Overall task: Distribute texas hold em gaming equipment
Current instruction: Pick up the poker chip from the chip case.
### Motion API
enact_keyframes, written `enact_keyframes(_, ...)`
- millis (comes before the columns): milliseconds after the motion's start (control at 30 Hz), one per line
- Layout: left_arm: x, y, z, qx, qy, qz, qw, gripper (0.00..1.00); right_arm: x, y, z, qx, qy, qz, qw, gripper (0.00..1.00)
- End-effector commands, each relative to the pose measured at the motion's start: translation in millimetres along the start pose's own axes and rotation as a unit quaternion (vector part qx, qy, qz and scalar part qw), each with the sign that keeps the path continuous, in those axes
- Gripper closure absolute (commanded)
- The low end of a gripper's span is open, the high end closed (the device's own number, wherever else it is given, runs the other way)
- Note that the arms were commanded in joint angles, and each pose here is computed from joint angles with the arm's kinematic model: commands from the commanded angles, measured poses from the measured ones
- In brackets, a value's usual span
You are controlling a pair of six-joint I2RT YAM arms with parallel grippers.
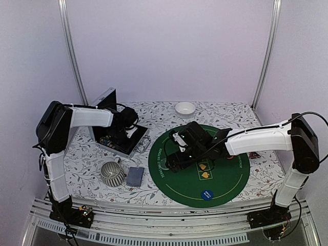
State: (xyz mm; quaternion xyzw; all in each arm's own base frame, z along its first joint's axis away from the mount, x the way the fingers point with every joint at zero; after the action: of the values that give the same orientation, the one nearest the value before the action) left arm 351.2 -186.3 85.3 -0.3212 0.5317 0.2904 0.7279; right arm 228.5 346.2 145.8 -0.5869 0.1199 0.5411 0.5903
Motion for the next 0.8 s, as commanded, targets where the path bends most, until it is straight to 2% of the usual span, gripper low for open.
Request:
enact_keyframes(0, 14, 4, -2, 0.010, -0.020, 0.010, 1.000, 0.59, 0, -1, -3, 0.009, 0.008, -0.002, 1.000, 0.01)
enact_keyframes(67, 10, 3, 0, 0.010, -0.030, 0.006, 0.999, 0.67, 2, -2, -2, 0.009, 0.008, 0.000, 1.000, 0.01)
enact_keyframes(167, 0, 0, 3, 0.006, -0.033, -0.007, 0.999, 0.86, 5, -5, 1, 0.008, 0.005, 0.001, 1.000, 0.01)
enact_keyframes(267, -30, -6, 9, -0.005, -0.028, -0.053, 0.998, 0.99, 9, -6, 2, 0.004, 0.007, 0.005, 1.000, 0.01)
enact_keyframes(500, -77, -7, 21, -0.022, -0.017, -0.121, 0.992, 1.00, 6, -16, 5, -0.005, 0.008, 0.000, 1.000, 0.01)
enact_keyframes(600, -114, -9, 17, -0.021, 0.028, -0.182, 0.983, 1.00, -10, -24, 10, -0.016, -0.008, -0.020, 1.000, 0.01)
enact_keyframes(667, -144, -6, 3, 0.004, 0.100, -0.249, 0.963, 1.00, -28, -33, 18, -0.034, -0.043, -0.045, 0.998, 0.01)
enact_keyframes(767, -197, 6, -19, 0.046, 0.200, -0.354, 0.912, 1.00, -64, -47, 42, -0.076, -0.153, -0.106, 0.980, 0.01)
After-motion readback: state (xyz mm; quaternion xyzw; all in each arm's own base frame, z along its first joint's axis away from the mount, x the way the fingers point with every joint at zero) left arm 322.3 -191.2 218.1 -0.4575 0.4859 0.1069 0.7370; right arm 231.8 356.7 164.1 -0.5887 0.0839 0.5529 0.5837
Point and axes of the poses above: each gripper's point midway between its finger pads, its own x axis out along the fingers, its own z axis along the line the jaws close on, y = z × x, the point moved 7 cm from there along -x, back along the fingers, and after that the axes turned 10 degrees about x, right-handed, at the moved point
